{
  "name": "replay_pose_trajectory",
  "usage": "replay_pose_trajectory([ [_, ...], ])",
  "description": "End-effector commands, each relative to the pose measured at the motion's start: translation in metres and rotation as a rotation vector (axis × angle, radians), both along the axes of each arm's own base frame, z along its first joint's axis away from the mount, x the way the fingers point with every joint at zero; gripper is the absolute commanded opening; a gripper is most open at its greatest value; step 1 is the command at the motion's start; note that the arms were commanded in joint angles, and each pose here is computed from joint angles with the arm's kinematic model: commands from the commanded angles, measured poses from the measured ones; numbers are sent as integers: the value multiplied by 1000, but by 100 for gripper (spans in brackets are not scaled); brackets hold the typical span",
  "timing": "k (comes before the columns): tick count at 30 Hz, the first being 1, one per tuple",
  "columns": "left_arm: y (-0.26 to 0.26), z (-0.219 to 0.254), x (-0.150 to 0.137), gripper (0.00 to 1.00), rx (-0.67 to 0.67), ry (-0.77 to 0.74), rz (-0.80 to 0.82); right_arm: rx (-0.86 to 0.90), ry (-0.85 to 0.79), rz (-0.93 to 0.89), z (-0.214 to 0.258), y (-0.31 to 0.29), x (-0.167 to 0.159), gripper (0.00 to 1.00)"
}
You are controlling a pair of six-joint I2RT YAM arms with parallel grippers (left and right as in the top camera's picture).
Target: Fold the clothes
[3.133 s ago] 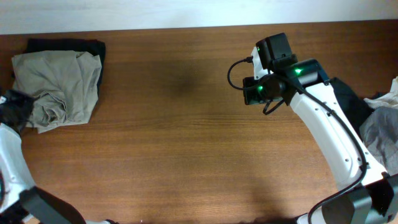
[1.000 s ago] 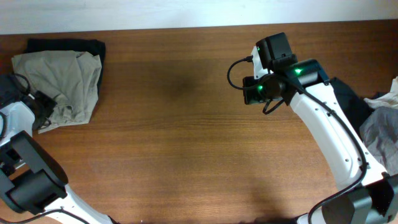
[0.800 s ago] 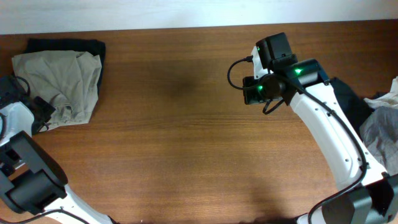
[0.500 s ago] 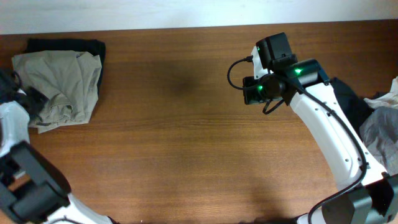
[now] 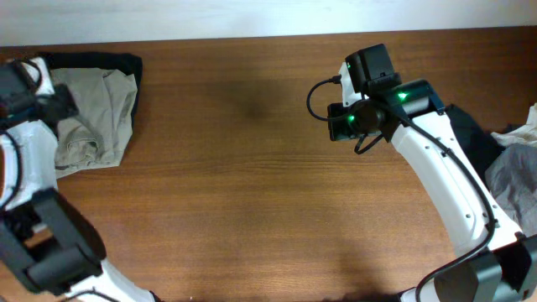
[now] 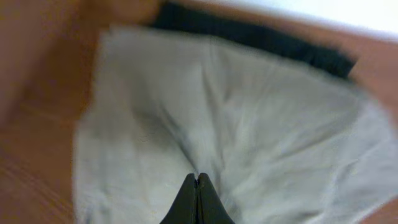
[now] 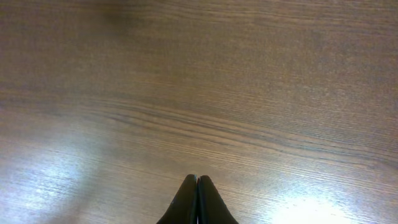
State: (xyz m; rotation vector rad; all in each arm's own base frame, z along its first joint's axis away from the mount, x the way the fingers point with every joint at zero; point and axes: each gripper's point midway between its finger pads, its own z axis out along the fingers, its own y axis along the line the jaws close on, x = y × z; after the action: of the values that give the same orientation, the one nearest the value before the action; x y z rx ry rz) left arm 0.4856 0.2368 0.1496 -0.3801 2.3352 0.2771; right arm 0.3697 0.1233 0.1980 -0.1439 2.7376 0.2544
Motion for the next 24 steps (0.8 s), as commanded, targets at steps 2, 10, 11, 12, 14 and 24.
replay_pose_trajectory([
  [2, 12, -48, -7, 1, 26, 116, 23, 1, -47, 8, 16, 0, 2, 4],
  [10, 22, -65, 9, 1, 58, 87, 30, 3, -45, 5, 16, 0, 2, 4],
  [11, 22, -67, 12, 0, 56, 78, 24, 3, -45, 5, 16, 0, 2, 4],
  [12, 20, -74, 16, 1, 42, 73, 10, 3, -45, 5, 16, 0, 1, 4],
  [14, 14, -90, 23, 0, 4, 65, -26, 3, -45, 4, 16, 0, 2, 4],
  [24, 27, -77, 73, 0, 60, -194, -4, 12, -38, -19, 16, 0, 1, 4],
])
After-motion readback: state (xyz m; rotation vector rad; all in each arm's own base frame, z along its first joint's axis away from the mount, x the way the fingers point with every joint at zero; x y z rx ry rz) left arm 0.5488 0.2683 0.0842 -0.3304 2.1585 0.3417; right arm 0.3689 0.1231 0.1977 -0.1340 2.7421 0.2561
